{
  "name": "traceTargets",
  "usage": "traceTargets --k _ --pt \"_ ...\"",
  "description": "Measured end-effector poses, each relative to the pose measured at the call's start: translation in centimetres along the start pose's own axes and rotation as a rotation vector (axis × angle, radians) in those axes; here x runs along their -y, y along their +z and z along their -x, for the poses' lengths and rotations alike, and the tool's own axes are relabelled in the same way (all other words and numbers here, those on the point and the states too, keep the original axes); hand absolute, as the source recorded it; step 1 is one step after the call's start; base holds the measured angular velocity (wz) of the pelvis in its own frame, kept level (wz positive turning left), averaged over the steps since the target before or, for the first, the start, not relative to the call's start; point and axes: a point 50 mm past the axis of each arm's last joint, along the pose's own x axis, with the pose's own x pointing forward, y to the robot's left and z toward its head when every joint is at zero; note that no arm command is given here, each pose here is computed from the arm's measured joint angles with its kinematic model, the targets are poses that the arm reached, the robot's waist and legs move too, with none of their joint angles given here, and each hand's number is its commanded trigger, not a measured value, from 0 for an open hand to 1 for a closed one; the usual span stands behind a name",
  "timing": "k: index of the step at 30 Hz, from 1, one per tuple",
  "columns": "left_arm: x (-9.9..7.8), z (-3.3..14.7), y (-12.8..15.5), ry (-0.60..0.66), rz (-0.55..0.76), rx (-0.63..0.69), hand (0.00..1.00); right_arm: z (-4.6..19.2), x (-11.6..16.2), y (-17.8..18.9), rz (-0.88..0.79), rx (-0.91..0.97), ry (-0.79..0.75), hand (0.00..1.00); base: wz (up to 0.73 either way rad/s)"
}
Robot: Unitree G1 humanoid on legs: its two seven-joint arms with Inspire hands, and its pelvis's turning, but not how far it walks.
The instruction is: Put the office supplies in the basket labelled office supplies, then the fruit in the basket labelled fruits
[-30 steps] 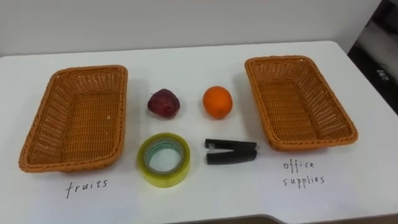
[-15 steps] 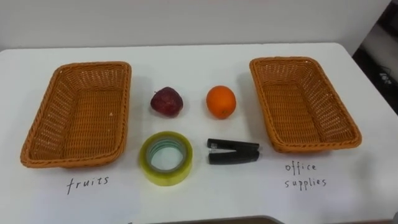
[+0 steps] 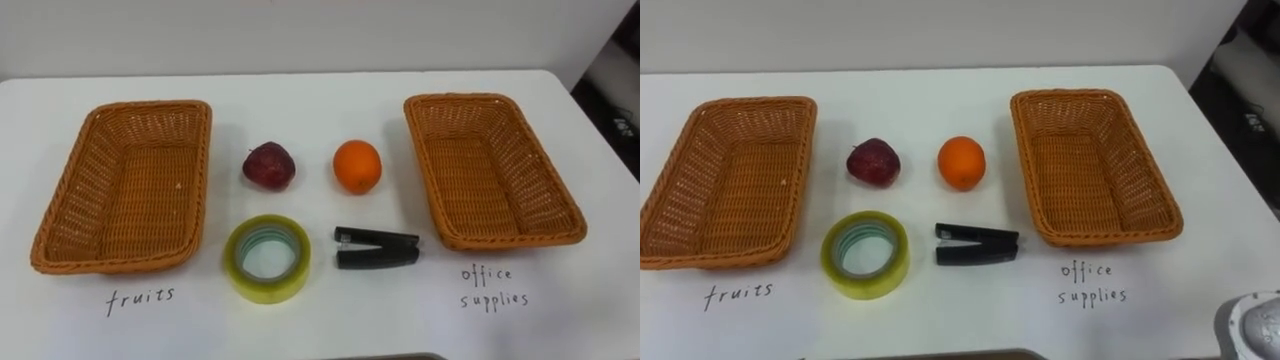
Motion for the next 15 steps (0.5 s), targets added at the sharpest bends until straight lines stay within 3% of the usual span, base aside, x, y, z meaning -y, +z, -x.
traceTargets --k 15 --pt "0.3 0.0 0.1 -0.012 -0.051 0.000 0.00 -0.9 -2.0 4.0 -0.032 0.234 0.155 0.00 0.00"
